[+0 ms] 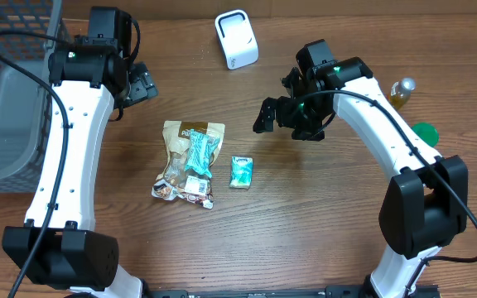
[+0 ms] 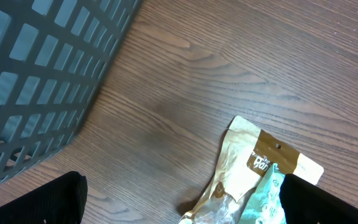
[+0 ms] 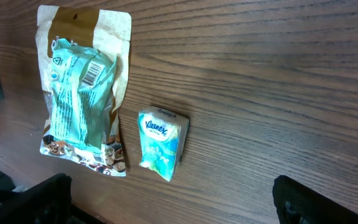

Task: Scan the item barcode
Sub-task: 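Move the right gripper over the Kleenex tissue pack, then lower the right gripper and grasp the Kleenex tissue pack, then lift the tissue pack and rotate it with the right gripper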

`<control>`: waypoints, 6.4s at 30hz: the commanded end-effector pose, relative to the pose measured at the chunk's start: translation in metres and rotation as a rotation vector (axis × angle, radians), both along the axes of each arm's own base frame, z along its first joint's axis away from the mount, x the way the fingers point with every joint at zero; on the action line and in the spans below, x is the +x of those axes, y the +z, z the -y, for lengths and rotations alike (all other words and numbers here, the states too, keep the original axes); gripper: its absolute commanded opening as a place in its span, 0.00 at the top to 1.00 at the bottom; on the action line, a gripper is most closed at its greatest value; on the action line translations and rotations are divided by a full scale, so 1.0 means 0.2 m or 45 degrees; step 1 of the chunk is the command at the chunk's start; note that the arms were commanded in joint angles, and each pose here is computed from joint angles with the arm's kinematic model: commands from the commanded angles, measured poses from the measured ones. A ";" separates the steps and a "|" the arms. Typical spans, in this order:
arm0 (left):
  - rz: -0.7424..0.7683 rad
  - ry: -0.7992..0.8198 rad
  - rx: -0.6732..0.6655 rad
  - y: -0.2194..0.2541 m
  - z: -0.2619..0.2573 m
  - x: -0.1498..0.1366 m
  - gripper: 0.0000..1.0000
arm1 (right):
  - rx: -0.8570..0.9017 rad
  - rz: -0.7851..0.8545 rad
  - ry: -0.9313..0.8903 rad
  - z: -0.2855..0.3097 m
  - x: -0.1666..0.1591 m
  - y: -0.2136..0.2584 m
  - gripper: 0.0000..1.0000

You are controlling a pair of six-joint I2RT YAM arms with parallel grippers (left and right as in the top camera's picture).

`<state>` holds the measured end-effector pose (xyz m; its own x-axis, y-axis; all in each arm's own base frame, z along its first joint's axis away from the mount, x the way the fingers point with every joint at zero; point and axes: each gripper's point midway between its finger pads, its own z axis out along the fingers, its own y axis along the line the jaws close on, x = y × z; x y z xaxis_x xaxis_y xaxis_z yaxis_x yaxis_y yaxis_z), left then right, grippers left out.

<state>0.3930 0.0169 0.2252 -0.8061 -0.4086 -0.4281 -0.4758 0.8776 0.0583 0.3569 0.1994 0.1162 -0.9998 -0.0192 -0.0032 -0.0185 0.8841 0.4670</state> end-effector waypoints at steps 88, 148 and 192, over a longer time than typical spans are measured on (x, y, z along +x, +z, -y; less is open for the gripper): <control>0.038 -0.025 0.021 0.06 0.00 0.01 0.00 | -0.047 -0.102 -0.151 -0.35 -0.34 -0.51 0.70; 0.037 -0.024 0.022 0.06 0.00 0.01 0.01 | 1.323 0.278 0.424 -0.01 -0.69 0.66 0.96; 0.038 -0.023 0.022 0.06 0.00 0.01 0.00 | 1.341 0.277 0.406 -0.01 -0.68 0.68 0.96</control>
<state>0.3930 0.0169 0.2252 -0.8061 -0.4086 -0.4281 -0.4758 0.8776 0.0583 0.2192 0.2002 0.2362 -0.9355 -0.2029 -0.2894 -0.3023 0.0348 0.9526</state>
